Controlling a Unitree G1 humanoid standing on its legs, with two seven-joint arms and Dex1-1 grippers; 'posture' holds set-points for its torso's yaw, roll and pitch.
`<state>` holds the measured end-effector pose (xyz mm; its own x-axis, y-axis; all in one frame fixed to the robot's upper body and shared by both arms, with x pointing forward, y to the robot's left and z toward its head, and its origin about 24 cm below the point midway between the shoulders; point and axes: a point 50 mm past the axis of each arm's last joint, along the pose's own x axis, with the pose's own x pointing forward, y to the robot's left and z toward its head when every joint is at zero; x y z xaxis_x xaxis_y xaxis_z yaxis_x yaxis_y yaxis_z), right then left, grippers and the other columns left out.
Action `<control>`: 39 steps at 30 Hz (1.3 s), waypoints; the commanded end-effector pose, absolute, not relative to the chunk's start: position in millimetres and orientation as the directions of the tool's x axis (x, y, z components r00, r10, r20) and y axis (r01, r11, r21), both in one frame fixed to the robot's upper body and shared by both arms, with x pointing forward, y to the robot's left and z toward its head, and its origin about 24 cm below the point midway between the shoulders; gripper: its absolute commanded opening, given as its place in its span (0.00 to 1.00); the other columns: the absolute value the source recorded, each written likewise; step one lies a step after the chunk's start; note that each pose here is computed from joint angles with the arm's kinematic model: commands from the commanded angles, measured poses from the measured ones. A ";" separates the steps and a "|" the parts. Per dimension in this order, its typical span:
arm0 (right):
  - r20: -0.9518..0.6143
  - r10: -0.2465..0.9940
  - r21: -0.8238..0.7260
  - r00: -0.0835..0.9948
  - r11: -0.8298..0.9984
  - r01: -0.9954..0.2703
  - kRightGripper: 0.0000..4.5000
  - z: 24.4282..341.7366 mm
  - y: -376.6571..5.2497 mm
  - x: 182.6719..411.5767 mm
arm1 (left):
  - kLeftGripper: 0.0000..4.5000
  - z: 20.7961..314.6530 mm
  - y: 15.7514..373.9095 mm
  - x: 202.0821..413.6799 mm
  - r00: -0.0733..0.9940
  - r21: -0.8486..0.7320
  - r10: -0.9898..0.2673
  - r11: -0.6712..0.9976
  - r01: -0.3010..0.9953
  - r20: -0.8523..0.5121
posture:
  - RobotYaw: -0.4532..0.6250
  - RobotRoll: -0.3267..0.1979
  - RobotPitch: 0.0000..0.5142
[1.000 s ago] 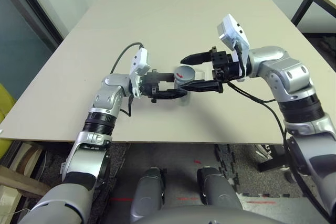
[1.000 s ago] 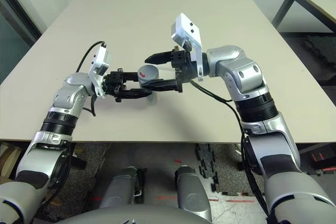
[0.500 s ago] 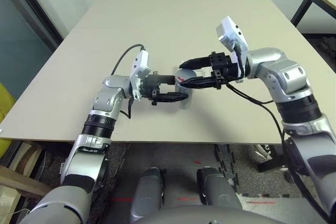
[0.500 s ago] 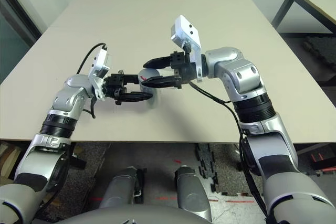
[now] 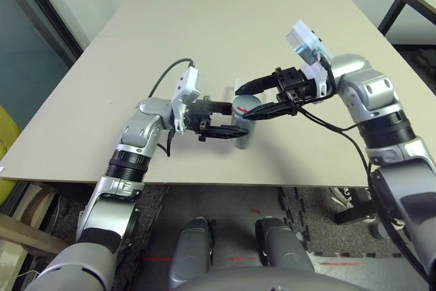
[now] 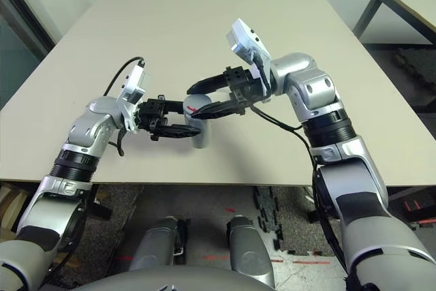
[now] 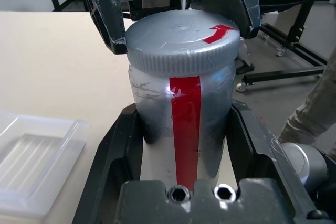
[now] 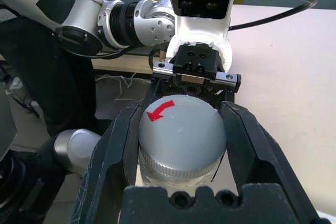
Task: Pour the medicine from the bottle into the box.
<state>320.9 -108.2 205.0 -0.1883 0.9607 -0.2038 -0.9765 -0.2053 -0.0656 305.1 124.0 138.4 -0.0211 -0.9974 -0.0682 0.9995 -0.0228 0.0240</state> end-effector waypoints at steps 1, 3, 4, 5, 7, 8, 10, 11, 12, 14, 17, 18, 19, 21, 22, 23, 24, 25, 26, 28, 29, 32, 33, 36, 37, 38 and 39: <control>-0.245 0.952 -0.039 -0.185 -0.200 -0.979 0.64 199.4 -107.6 323.0 | 0.54 146.5 125.9 302.8 -0.017 0.053 -0.999 -0.020 0.998 -0.043 | 0.40 0.62 0.10; -0.244 0.954 -0.036 -0.173 -0.188 -0.982 0.77 199.7 -108.6 323.8 | 0.54 146.6 126.1 302.8 -0.016 0.053 -0.999 -0.018 0.998 -0.044 | 0.40 0.62 0.10; -0.242 0.955 -0.036 -0.169 -0.183 -0.982 0.83 200.0 -109.1 324.0 | 0.54 146.8 126.2 302.9 -0.016 0.053 -0.999 -0.018 0.998 -0.044 | 0.40 0.62 0.10; -0.241 0.956 -0.035 -0.168 -0.181 -0.983 0.92 200.3 -109.4 324.0 | 0.54 146.9 126.2 303.0 -0.015 0.054 -0.999 -0.017 0.998 -0.045 | 0.40 0.62 0.10; -0.238 0.957 -0.038 -0.164 -0.178 -0.983 1.00 200.8 -109.8 323.9 | 0.54 146.8 126.4 303.9 -0.011 0.058 -0.999 -0.014 0.998 -0.050 | 0.40 0.62 0.09; -0.237 0.958 -0.038 -0.162 -0.175 -0.984 1.00 201.0 -109.9 323.9 | 0.54 146.8 126.3 304.0 -0.012 0.059 -0.999 -0.015 0.998 -0.053 | 0.40 0.62 0.09; -0.233 0.960 -0.041 -0.155 -0.169 -0.985 1.00 201.2 -110.1 323.9 | 0.54 146.9 125.9 304.3 -0.014 0.060 -0.998 -0.017 0.998 -0.054 | 0.39 0.62 0.09; -0.230 0.961 -0.040 -0.152 -0.166 -0.985 1.00 201.3 -110.2 324.0 | 0.54 147.0 125.6 304.3 -0.014 0.060 -0.998 -0.018 0.998 -0.054 | 0.39 0.62 0.09; -0.227 0.962 -0.040 -0.149 -0.162 -0.986 1.00 201.4 -110.2 324.0 | 0.54 147.0 125.3 304.3 -0.015 0.060 -0.998 -0.019 0.998 -0.054 | 0.39 0.62 0.09; -0.215 0.965 -0.037 -0.147 -0.159 -0.987 1.00 202.0 -109.2 323.4 | 0.54 147.1 124.8 304.4 -0.017 0.060 -0.998 -0.020 0.998 -0.052 | 0.39 0.62 0.09; -0.195 0.970 -0.033 -0.148 -0.158 -0.987 1.00 203.4 -106.8 322.6 | 0.54 146.8 124.0 304.1 -0.020 0.062 -0.998 -0.023 0.998 -0.051 | 0.39 0.62 0.09; -0.188 0.971 -0.030 -0.148 -0.157 -0.987 1.00 203.8 -106.3 322.5 | 0.54 146.5 123.7 303.9 -0.021 0.063 -0.998 -0.024 0.998 -0.051 | 0.39 0.62 0.09; -0.180 0.972 -0.025 -0.148 -0.155 -0.988 1.00 204.4 -105.6 322.6 | 0.54 146.0 123.5 303.7 -0.023 0.067 -0.998 -0.027 0.997 -0.053 | 0.39 0.62 0.09; -0.174 0.974 -0.020 -0.146 -0.151 -0.988 1.00 205.0 -105.1 323.2 | 0.54 145.5 123.4 303.3 -0.025 0.075 -0.998 -0.029 0.997 -0.053 | 0.39 0.62 0.09; -0.173 0.974 -0.019 -0.144 -0.149 -0.989 1.00 205.1 -105.0 323.5 | 0.54 145.5 123.4 303.2 -0.025 0.077 -0.998 -0.029 0.997 -0.052 | 0.39 0.62 0.09; -0.172 0.975 -0.017 -0.142 -0.147 -0.989 1.00 205.0 -105.1 323.7 | 0.54 145.4 123.4 303.1 -0.025 0.077 -0.998 -0.029 0.997 -0.053 | 0.40 0.62 0.09; -0.166 0.977 -0.011 -0.137 -0.141 -0.990 1.00 205.3 -105.4 324.5 | 0.54 145.3 123.8 303.2 -0.024 0.077 -0.998 -0.028 0.997 -0.053 | 0.40 0.62 0.10; -0.161 0.978 -0.007 -0.134 -0.137 -0.991 1.00 205.4 -105.7 324.9 | 0.54 145.3 124.1 303.2 -0.024 0.077 -0.998 -0.028 0.997 -0.054 | 0.40 0.62 0.10; -0.158 0.979 -0.005 -0.130 -0.133 -0.991 1.00 205.6 -106.1 325.4 | 0.54 145.2 124.7 303.3 -0.023 0.077 -0.998 -0.027 0.997 -0.055 | 0.40 0.62 0.09; -0.155 0.981 -0.004 -0.119 -0.121 -0.993 1.00 206.2 -107.7 326.4 | 0.54 145.1 125.7 303.3 -0.019 0.077 -0.998 -0.024 0.997 -0.056 | 0.40 0.62 0.10; -0.152 0.982 -0.004 -0.112 -0.114 -0.994 1.00 206.6 -109.5 326.9 | 0.54 145.0 126.2 303.4 -0.017 0.077 -0.998 -0.021 0.997 -0.057 | 0.40 0.62 0.10; -0.137 0.986 0.001 -0.091 -0.092 -0.996 1.00 207.8 -115.6 327.3 | 0.54 144.3 127.3 303.9 -0.006 0.077 -0.998 -0.010 0.997 -0.058 | 0.39 0.62 0.10; -0.130 0.988 0.006 -0.083 -0.083 -0.997 1.00 208.4 -118.2 327.3 | 0.54 144.0 127.6 304.1 -0.002 0.076 -0.998 -0.006 0.997 -0.057 | 0.39 0.62 0.10; -0.125 0.990 0.015 -0.061 -0.059 -0.998 1.00 208.6 -125.3 326.9 | 0.54 143.1 128.4 304.4 0.002 0.074 -0.998 -0.002 0.997 -0.058 | 0.39 0.62 0.10; -0.129 0.990 0.018 -0.052 -0.050 -0.999 1.00 208.1 -129.1 326.4 | 0.54 142.9 128.8 304.5 0.002 0.074 -0.998 -0.002 0.997 -0.059 | 0.39 0.62 0.10; -0.134 0.990 0.020 -0.044 -0.042 -0.999 1.00 207.5 -132.4 325.8 | 0.54 142.9 129.2 304.7 0.003 0.074 -0.998 -0.001 0.997 -0.060 | 0.39 0.62 0.10; -0.139 0.990 0.023 -0.033 -0.030 -0.999 1.00 206.8 -136.6 325.3 | 0.54 143.1 129.7 305.1 0.005 0.074 -0.998 0.000 0.997 -0.061 | 0.39 0.62 0.10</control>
<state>326.0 -127.1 204.4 -0.0713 0.9865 -0.1475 -0.9973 -0.0677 0.0295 305.3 128.3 145.5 0.0110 -0.9985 -0.0545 0.9970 0.0068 0.0766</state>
